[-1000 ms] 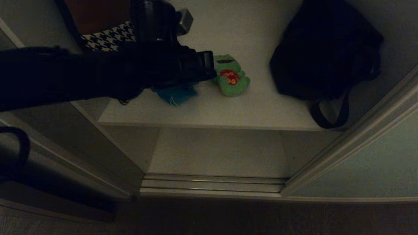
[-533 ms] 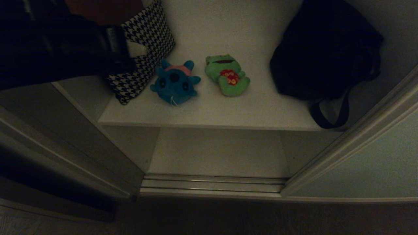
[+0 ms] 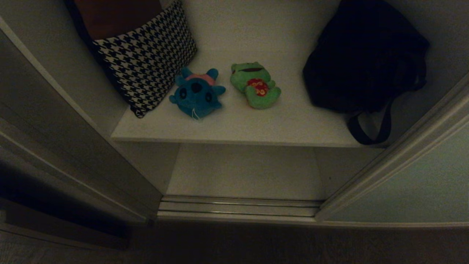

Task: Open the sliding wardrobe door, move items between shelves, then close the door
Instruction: Close the door

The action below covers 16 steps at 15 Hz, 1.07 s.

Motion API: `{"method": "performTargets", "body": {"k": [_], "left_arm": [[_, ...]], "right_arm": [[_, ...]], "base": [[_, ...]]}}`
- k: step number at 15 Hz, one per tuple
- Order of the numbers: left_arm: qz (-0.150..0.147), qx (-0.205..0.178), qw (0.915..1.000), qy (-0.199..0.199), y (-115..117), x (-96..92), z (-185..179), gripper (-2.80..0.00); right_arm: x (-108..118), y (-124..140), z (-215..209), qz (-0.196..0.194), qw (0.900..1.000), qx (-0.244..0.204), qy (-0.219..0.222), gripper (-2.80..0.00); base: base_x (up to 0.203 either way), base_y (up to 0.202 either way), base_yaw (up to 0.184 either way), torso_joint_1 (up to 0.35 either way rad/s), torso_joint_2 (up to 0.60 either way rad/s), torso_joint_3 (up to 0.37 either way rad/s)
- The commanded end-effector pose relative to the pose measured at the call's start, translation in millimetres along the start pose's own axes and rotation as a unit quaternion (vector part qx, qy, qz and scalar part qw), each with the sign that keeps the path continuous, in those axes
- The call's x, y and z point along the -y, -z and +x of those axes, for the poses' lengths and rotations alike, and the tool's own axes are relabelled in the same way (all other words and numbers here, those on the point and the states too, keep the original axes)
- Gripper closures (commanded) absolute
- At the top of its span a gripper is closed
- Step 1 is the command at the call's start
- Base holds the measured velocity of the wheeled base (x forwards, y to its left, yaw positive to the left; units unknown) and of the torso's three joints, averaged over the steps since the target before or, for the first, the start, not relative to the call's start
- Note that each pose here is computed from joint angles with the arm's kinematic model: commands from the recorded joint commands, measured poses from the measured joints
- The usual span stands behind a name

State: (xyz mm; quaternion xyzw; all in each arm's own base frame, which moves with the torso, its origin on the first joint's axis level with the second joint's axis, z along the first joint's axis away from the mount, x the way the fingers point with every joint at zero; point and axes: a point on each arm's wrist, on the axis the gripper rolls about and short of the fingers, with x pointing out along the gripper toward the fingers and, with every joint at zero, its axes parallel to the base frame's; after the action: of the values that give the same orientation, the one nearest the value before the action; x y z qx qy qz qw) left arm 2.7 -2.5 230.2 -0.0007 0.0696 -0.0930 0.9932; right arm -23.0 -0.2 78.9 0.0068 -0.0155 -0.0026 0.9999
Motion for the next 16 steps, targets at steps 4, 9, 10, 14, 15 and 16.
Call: {"method": "performTargets", "body": {"k": [4, 9, 10, 14, 15, 16], "left_arm": [[0.032, 0.031, 0.9983, -0.038, 128, 6.6, -29, 0.0], [0.055, 0.028, 0.9956, -0.071, 157, 2.3, -8, 0.0], [0.053, 0.043, 0.9951, -0.072, 156, 2.0, -7, 0.0], [0.029, 0.052, 0.9948, -0.083, 156, 1.3, -6, 0.0], [0.022, 0.052, 0.9949, -0.083, 156, 1.3, -6, 0.0], [0.024, 0.052, 0.9948, -0.084, 156, 1.2, -6, 0.0]], "right_arm": [[0, 0, 0, 0.0, 1.0, 0.001, 0.0, 0.0], [0, 1, 0, 0.0, 1.0, 0.001, 0.0, 0.0], [0, 1, 0, 0.0, 1.0, 0.001, 0.0, 0.0], [0, 0, 0, 0.0, 1.0, 0.001, 0.0, 0.0], [0, 1, 0, 0.0, 1.0, 0.001, 0.0, 0.0], [0, 0, 0, 0.0, 1.0, 0.001, 0.0, 0.0]], "base": [[0.0, 0.0, 0.0, 0.0, 0.0, 0.0], [0.0, 0.0, 0.0, 0.0, 0.0, 0.0], [0.0, 0.0, 0.0, 0.0, 0.0, 0.0], [0.0, 0.0, 0.0, 0.0, 0.0, 0.0], [0.0, 0.0, 0.0, 0.0, 0.0, 0.0], [0.0, 0.0, 0.0, 0.0, 0.0, 0.0]]}}
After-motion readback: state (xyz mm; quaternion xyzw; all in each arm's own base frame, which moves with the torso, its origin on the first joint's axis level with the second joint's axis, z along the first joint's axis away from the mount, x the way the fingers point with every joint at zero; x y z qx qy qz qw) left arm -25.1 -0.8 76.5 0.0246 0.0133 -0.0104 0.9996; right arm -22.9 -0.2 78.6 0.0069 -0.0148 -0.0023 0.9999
